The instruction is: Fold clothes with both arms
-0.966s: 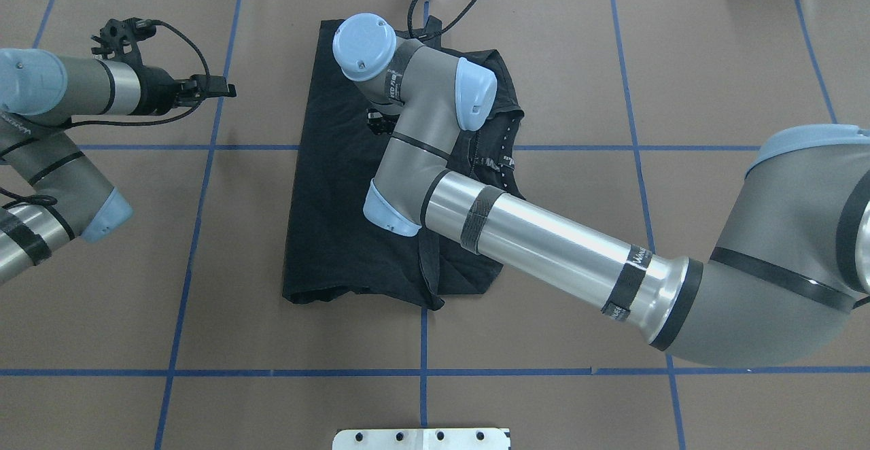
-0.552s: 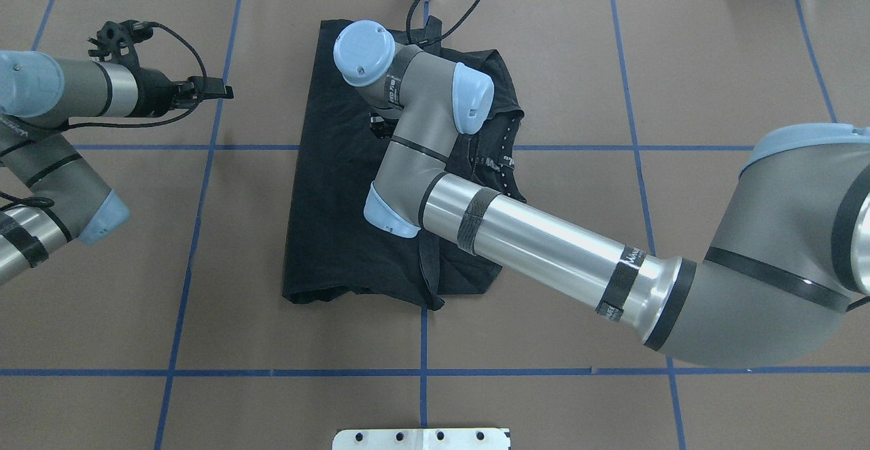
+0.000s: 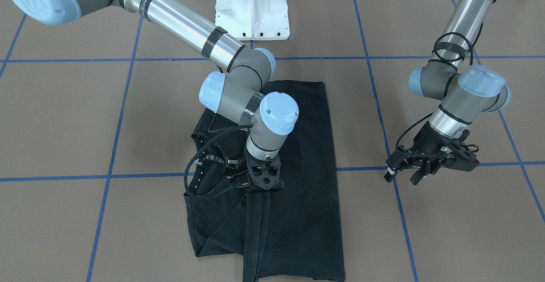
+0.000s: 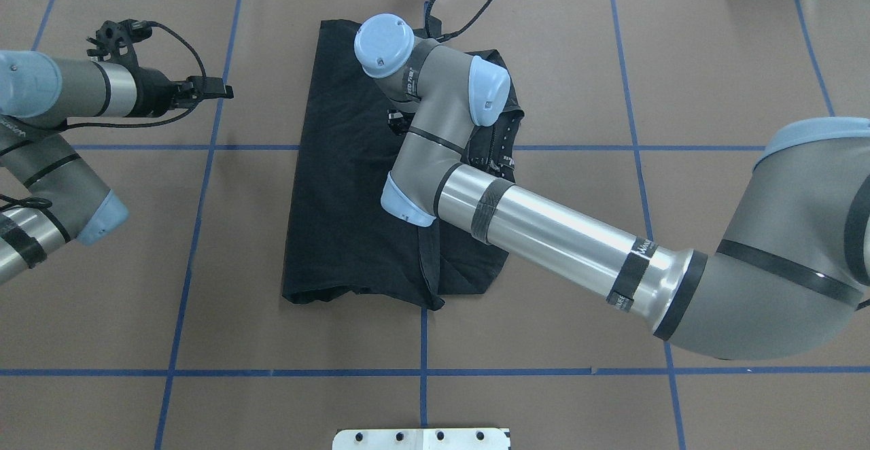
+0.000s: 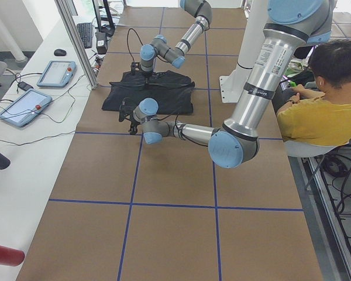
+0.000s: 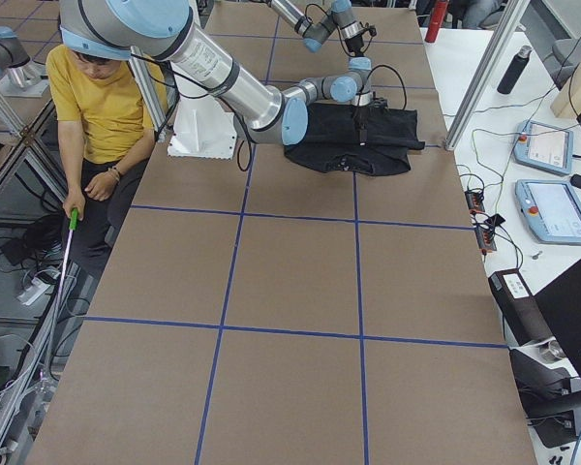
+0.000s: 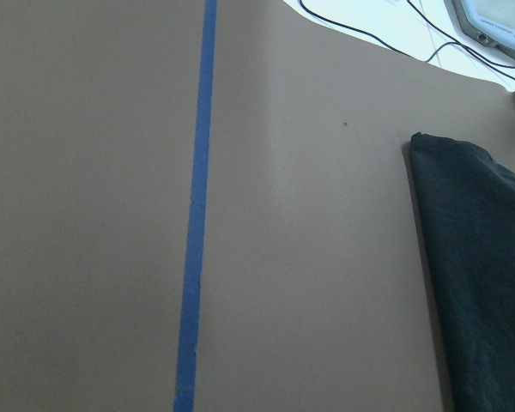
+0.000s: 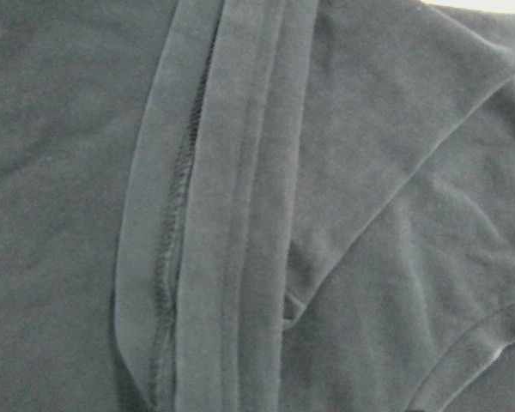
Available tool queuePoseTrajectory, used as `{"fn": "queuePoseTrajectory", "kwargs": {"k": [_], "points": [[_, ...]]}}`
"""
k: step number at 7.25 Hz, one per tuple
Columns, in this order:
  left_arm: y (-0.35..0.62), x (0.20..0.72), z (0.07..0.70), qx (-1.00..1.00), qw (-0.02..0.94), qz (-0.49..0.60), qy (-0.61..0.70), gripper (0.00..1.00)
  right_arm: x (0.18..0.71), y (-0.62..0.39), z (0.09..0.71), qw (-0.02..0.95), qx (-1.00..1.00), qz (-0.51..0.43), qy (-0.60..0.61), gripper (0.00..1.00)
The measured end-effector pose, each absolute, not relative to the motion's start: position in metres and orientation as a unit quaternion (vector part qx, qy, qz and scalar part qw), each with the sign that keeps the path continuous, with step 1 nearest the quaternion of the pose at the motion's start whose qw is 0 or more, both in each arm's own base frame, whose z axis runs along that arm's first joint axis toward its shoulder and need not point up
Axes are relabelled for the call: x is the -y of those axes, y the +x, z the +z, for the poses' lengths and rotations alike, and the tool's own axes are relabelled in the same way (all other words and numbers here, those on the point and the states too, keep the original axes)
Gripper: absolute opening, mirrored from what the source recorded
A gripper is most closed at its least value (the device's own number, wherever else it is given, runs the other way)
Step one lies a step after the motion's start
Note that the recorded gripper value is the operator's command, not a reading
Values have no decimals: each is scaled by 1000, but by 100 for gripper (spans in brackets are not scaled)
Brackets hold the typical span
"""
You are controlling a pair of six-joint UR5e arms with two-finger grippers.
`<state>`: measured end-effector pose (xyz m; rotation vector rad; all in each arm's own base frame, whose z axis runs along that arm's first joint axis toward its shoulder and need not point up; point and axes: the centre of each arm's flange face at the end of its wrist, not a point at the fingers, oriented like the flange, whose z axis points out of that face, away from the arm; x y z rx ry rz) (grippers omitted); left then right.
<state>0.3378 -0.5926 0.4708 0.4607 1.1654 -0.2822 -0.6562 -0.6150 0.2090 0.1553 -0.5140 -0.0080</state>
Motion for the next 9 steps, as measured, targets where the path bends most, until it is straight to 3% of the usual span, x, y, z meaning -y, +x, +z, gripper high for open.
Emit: {"fn": "queuePoseTrajectory", "kwargs": {"k": [4,7,9], "points": [[334,589,464,-548,797,-130,219,100,592,-554,268,967,240,-45,70,89],[332,586,464,-549,796,-130,220,100,541,-464,343,969,224,-74,76,89],[332,585,463,-550,796,-129,219,100,535,-459,301,970,220,-76,72,92]]}}
